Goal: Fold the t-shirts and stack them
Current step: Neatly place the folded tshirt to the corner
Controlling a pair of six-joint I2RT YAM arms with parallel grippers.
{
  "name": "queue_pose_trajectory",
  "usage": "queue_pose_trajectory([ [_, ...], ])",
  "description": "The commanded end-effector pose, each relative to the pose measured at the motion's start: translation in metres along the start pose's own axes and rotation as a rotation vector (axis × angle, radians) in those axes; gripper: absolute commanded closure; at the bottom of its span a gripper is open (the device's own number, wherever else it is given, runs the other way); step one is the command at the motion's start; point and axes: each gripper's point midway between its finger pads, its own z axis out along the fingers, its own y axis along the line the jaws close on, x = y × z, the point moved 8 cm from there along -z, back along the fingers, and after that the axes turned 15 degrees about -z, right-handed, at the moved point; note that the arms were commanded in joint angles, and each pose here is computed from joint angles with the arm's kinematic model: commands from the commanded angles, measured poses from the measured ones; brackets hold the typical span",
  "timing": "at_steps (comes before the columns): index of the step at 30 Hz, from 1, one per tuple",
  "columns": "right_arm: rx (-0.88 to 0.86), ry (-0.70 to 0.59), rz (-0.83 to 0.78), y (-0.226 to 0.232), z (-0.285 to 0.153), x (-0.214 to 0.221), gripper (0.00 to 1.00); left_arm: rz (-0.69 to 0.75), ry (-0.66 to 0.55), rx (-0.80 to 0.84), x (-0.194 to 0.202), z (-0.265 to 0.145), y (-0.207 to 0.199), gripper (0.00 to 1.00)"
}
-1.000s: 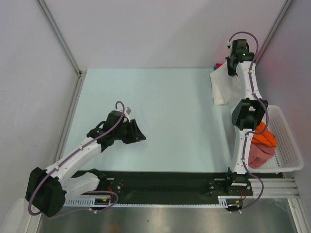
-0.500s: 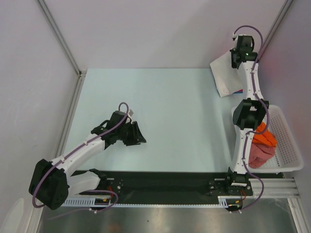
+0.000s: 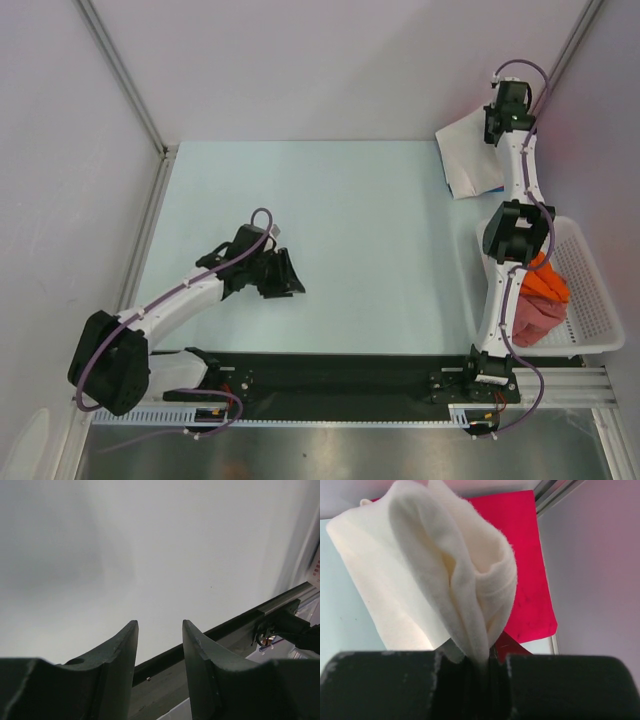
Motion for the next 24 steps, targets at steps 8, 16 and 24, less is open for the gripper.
queue_pose_trajectory([
  [8, 0.11, -0.126, 0.082, -0.032, 0.014, -0.016, 1.0, 0.035, -0.021, 0.062, -0.014, -0.002, -0.018, 0.53],
  [16, 0.143, -0.124, 0.132, -0.039, 0.032, -0.005, 1.0, 0.022, -0.018, 0.038, -0.019, -0.003, -0.016, 0.52],
  [24, 0.187, -0.134, 0.126, -0.051, 0.053, 0.007, 1.0, 0.007, -0.006, 0.014, -0.023, -0.003, -0.017, 0.52],
])
